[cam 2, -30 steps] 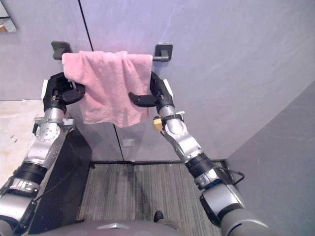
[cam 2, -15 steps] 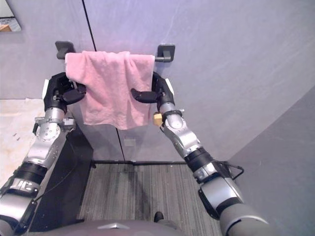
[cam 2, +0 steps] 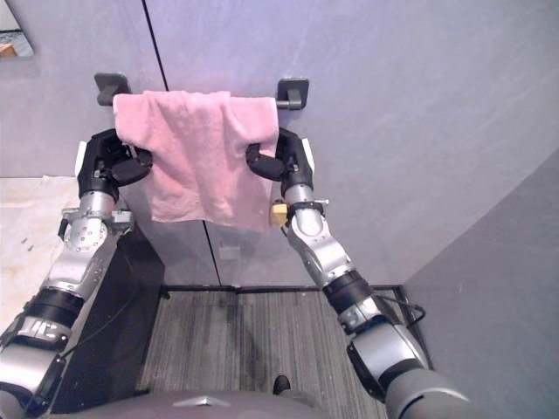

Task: Organize the bathroom.

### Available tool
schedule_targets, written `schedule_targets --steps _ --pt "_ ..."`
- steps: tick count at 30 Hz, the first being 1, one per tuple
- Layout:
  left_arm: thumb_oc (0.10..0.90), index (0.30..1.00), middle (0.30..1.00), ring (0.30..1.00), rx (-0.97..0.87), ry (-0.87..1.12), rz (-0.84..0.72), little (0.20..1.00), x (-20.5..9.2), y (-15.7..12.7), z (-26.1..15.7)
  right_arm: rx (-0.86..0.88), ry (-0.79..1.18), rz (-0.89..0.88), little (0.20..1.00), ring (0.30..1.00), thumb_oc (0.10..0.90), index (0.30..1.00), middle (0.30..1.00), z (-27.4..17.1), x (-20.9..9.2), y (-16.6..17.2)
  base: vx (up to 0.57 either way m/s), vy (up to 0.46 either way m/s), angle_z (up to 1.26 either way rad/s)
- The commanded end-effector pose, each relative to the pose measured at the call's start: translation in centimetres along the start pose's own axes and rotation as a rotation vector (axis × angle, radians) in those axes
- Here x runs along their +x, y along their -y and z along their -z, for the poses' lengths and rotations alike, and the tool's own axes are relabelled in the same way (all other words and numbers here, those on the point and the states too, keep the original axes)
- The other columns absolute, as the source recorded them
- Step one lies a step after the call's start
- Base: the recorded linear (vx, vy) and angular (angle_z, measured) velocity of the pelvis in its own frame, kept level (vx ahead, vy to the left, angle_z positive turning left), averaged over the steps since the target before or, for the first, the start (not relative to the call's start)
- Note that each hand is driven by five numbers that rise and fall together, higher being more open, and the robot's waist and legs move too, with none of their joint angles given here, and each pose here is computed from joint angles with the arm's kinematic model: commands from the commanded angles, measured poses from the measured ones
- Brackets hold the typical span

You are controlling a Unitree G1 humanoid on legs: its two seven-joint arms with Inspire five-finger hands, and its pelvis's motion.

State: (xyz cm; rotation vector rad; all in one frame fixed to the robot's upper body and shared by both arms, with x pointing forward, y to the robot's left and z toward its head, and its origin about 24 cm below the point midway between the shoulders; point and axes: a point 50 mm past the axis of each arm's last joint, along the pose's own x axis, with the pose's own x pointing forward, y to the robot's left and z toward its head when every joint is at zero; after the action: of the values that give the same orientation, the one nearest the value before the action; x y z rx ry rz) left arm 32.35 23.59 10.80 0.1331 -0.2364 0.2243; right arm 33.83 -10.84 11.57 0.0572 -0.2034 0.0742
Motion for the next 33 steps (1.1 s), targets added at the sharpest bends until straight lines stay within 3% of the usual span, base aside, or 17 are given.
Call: schedule_targets --steps 1,18,26,27,28,29,33 --pt "0.4 0.3 0.3 0.3 0.002 0.226 -0.056 0.3 1.6 -0.4 -3.7 0.037 0.224 0.061 0.3 0.3 0.4 0.3 0.3 -2.9 -0.3 0.3 -0.01 0.004 -0.06" --pt "0.4 0.3 0.3 0.3 -0.016 0.244 -0.182 0.3 0.8 -0.6 -3.2 0.094 0.189 0.379 0.3 0.3 0.4 0.3 0.3 -1.1 -2.1 3.2 0.0 0.0 0.0" --pt "0.4 0.3 0.3 0.3 -0.022 0.228 -0.174 0.3 0.8 -0.2 -3.1 0.098 0.196 0.393 0.3 0.3 0.4 0.3 0.3 -1.2 -2.1 3.4 0.0 0.0 0.0" --pt "0.552 0.528 0.528 0.528 -0.022 0.219 -0.164 0.528 0.9 -0.1 -3.0 0.1 0.199 0.38 0.415 0.415 0.477 0.415 0.415 -1.3 -2.1 3.4 0.0 0.0 0.0" --pt "0.736 0.804 0.804 0.804 -0.019 0.215 -0.159 0.804 0.9 -0.1 -3.0 0.095 0.201 0.372 0.9 0.9 0.8 0.9 0.9 -1.3 -2.0 3.4 0.0 0.0 0.0" --pt "0.8 0.9 0.9 0.9 -0.015 0.208 -0.146 0.9 0.9 0.0 -2.9 0.095 0.201 0.359 0.9 0.9 0.8 0.9 0.9 -1.4 -1.9 3.3 0.0 0.0 0.0" --pt "0.8 0.9 0.9 0.9 -0.002 0.171 -0.089 0.9 1.0 0.2 -2.5 0.055 0.215 0.326 0.9 0.9 0.8 0.9 0.9 -1.6 -1.9 3.8 -0.01 0.001 0.0"
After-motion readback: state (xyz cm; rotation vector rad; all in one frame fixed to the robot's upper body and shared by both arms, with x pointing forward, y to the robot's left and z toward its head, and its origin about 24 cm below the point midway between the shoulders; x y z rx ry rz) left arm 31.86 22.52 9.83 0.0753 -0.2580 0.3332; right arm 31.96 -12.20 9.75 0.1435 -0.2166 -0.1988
